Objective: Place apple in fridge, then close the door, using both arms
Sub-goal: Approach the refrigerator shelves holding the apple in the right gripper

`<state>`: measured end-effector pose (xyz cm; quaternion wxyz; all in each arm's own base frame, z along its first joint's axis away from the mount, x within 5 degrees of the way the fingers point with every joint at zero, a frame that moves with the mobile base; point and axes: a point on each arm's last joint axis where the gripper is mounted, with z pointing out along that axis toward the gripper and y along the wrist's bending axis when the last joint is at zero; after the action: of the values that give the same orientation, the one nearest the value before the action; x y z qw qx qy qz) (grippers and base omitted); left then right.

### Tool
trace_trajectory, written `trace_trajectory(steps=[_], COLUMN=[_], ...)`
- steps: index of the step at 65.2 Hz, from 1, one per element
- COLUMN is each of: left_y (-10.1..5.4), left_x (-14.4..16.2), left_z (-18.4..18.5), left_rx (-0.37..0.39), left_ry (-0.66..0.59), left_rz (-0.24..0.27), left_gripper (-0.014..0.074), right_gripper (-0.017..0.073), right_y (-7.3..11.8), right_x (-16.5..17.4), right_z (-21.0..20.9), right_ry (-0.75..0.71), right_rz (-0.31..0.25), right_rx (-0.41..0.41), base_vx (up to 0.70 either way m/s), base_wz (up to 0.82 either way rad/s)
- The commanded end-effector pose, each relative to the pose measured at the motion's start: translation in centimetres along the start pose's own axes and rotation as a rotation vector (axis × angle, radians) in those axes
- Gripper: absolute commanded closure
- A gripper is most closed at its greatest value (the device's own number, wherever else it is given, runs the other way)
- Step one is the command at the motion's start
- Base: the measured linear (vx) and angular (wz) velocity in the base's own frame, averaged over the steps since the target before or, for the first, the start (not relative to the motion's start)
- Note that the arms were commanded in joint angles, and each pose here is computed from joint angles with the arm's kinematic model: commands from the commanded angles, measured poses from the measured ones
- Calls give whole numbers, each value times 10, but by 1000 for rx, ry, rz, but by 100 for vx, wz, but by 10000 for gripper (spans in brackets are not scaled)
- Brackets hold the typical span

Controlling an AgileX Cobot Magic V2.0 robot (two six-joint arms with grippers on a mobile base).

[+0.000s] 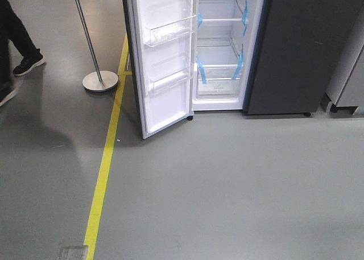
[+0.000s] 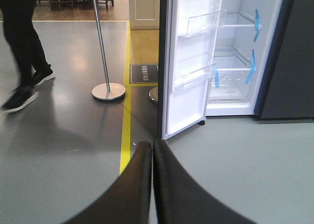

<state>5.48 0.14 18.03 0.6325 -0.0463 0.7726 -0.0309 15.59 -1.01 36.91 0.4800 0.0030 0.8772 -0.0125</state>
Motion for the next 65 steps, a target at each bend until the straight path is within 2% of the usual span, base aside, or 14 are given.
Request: trace_trajectory(steps=[1, 65], left_y=[-1, -1], left_x=[-1, -1], left_z=[1, 1], left_rx=[16, 16], left_ry=[-66, -66], left_rz=[-10, -10], left_gripper=[599, 599], right_gripper=[344, 344], right_y=[-1, -1], right_x=[-15, -15], right_z=[-7, -7], right_ry=[-113, -113], right_rz=[-7, -7], right_rx=[10, 10], base_vx=[9, 7], base_wz=[5, 1])
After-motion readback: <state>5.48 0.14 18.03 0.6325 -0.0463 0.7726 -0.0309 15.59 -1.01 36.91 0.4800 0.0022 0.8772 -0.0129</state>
